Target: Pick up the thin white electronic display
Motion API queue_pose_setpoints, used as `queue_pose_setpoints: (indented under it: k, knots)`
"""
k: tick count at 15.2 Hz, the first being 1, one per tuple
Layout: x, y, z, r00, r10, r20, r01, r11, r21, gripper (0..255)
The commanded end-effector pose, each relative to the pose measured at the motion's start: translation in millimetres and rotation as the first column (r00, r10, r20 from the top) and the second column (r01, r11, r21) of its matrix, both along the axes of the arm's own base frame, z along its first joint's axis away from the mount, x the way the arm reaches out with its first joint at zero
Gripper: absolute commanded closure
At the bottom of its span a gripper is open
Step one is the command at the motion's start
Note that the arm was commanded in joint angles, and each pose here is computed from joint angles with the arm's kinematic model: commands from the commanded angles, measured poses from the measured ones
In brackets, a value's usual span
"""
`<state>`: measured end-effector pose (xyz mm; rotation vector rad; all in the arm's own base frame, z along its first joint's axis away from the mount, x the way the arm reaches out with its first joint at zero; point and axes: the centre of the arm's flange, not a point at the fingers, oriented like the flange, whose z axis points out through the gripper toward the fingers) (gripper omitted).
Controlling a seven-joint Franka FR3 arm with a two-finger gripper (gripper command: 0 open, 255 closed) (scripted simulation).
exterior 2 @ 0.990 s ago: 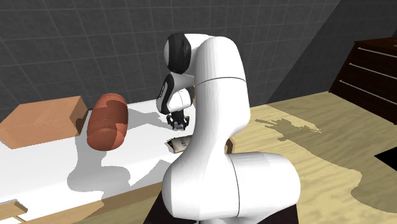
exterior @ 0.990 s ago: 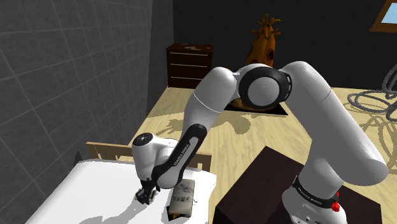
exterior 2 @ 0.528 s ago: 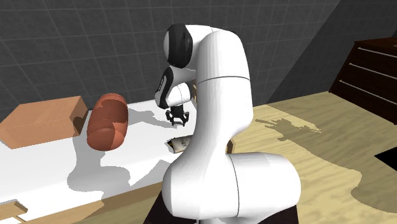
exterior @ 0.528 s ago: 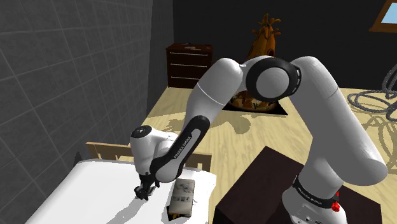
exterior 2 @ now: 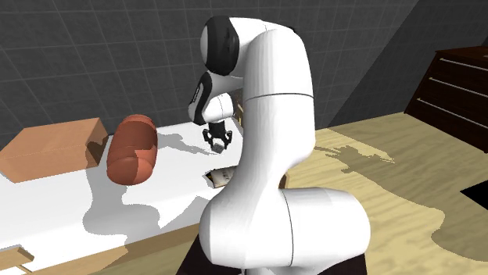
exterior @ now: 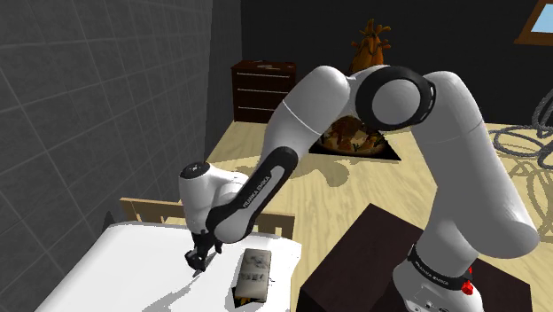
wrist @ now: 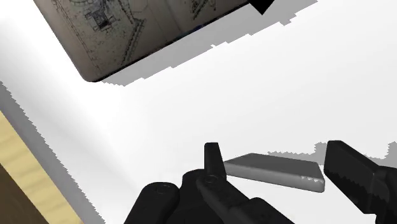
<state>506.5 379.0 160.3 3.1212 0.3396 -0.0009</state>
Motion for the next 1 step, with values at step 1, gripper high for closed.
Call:
queue_pose_setpoints:
  k: [1]
  knots:
    - [-0.4, 0.5, 3.8, 1.0, 0.0, 0.0, 0.0, 1.0, 0.0, 255]
